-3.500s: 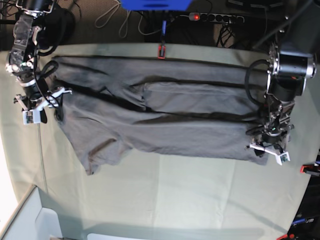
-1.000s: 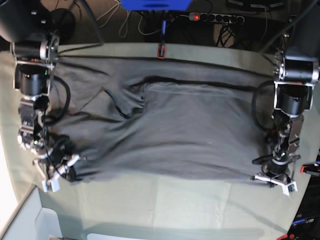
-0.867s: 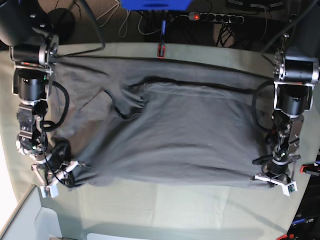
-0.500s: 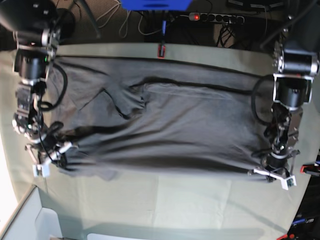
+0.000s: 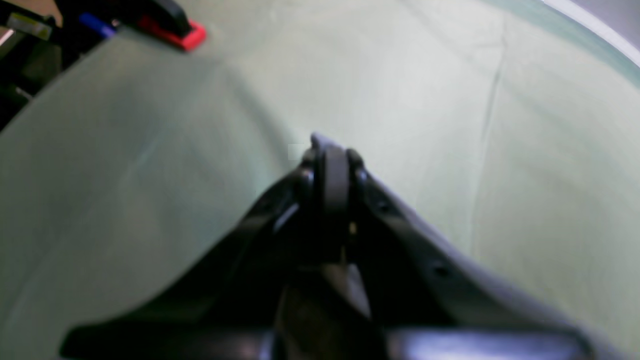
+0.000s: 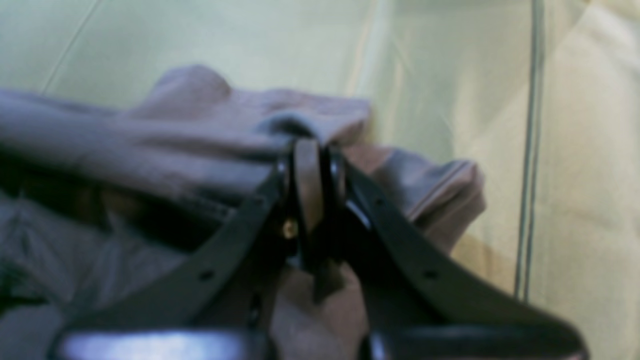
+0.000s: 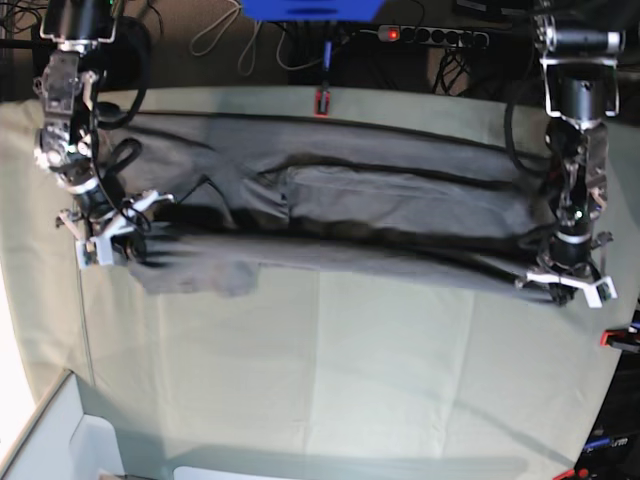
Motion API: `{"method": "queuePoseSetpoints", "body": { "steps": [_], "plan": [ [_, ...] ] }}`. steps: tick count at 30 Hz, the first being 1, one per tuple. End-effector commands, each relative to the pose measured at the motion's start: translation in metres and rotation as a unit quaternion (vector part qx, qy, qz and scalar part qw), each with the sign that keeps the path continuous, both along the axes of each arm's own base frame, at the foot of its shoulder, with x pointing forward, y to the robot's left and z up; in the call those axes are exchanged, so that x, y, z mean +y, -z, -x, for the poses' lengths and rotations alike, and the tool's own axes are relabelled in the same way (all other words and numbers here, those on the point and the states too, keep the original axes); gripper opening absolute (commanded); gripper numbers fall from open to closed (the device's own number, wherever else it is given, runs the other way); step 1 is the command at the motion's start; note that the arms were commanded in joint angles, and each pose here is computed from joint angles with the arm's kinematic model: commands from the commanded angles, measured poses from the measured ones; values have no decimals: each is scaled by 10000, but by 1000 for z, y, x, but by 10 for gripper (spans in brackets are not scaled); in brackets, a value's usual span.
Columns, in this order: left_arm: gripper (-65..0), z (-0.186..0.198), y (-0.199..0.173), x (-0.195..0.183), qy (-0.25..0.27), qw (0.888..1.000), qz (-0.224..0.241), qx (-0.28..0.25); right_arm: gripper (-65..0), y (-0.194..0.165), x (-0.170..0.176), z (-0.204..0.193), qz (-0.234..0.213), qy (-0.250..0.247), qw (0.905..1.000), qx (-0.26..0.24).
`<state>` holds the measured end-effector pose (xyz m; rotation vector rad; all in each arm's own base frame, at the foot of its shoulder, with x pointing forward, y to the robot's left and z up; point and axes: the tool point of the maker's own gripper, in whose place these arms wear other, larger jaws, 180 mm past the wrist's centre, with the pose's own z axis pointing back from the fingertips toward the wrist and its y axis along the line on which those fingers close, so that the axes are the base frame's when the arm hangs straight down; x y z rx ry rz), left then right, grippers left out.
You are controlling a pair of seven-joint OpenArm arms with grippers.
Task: Layout the t-shirt on the table in an organized manner, then fold the t-shirt properly
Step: 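Fold the hem over again with both grippers toward the collar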
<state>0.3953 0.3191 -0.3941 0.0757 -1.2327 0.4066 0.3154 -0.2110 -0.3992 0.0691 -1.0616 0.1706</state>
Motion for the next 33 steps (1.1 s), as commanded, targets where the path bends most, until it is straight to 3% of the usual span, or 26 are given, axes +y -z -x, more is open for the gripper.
{"method": "queuePoseSetpoints", "body": {
  "steps": [1, 12, 33],
  "plan": [
    [-649, -3, -16, 8, -21, 9996, -144, -237, -650, -8, -6, 0, 56, 20, 9999, -130],
    [-649, 33, 1, -1, 122, 9997, -205, -39, -650, 18, -5, 50, 120, -39, 9993, 365],
    [-648, 68, 20, 7, 30, 9994, -219, 250, -650, 33, -3, 75, 106, -49, 9978, 659]
  ]
}}
